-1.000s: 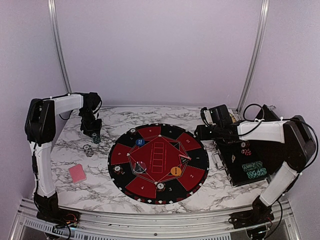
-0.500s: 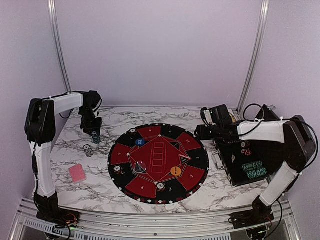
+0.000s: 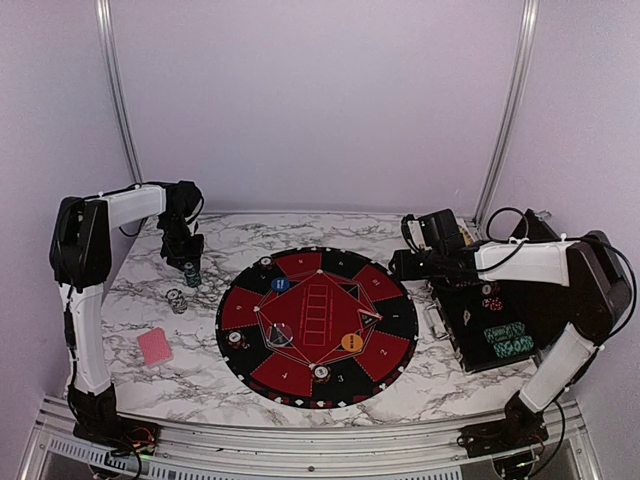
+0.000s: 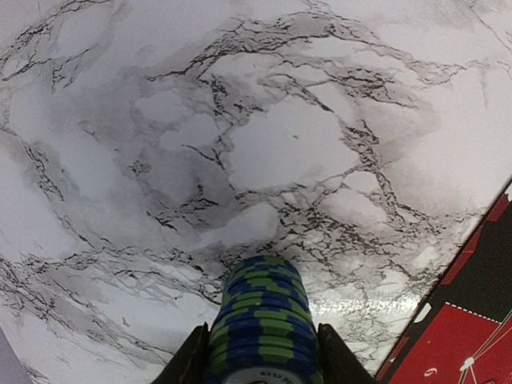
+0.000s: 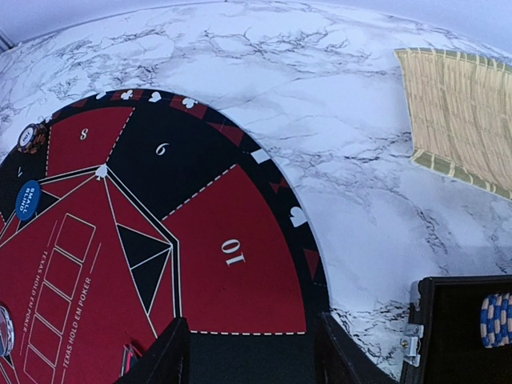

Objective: Distribute texas hold em gaming equipment
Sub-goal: Place the poker chips pile at the small blind area.

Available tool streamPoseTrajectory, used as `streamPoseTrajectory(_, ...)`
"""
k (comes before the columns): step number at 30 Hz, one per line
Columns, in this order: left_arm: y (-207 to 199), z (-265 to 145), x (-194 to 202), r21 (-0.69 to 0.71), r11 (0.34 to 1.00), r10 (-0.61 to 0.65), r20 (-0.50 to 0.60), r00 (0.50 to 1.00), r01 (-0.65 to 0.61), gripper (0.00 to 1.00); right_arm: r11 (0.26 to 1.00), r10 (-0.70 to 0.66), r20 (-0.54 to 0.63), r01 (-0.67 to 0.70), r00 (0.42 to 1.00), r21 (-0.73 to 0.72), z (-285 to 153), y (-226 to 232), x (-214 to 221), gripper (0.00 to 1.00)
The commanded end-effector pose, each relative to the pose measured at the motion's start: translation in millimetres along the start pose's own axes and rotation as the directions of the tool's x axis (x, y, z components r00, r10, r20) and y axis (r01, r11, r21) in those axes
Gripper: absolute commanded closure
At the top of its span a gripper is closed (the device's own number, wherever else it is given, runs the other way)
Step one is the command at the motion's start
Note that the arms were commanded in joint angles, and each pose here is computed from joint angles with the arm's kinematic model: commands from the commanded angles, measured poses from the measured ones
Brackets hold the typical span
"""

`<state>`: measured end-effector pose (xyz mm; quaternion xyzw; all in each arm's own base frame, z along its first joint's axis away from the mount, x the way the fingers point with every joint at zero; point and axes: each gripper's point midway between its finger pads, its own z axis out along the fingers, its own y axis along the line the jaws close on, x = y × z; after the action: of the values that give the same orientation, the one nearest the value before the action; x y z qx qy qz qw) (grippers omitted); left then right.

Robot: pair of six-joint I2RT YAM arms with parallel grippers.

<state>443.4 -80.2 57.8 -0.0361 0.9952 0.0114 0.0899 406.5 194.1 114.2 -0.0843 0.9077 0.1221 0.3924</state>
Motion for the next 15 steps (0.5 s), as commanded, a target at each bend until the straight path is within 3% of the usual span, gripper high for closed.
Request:
streamPoseTrajectory(1, 4.2, -1.7, -1.4, -0.011, 1.000, 0.003, -0.011, 1.000, -0.003, 0.59, 1.000, -0.004, 0.031, 0.004, 1.000, 0.007, -3.3, -1.6, -16.0, 0.49)
streamPoseTrajectory(15, -1.6, -9.0, -4.7, -0.002, 1.000, 0.016, -0.003, 1.000, -0.016, 0.60, 1.000, -0.003, 0.031, 0.003, 1.000, 0.003, -3.5, -0.9, -16.0, 0.49)
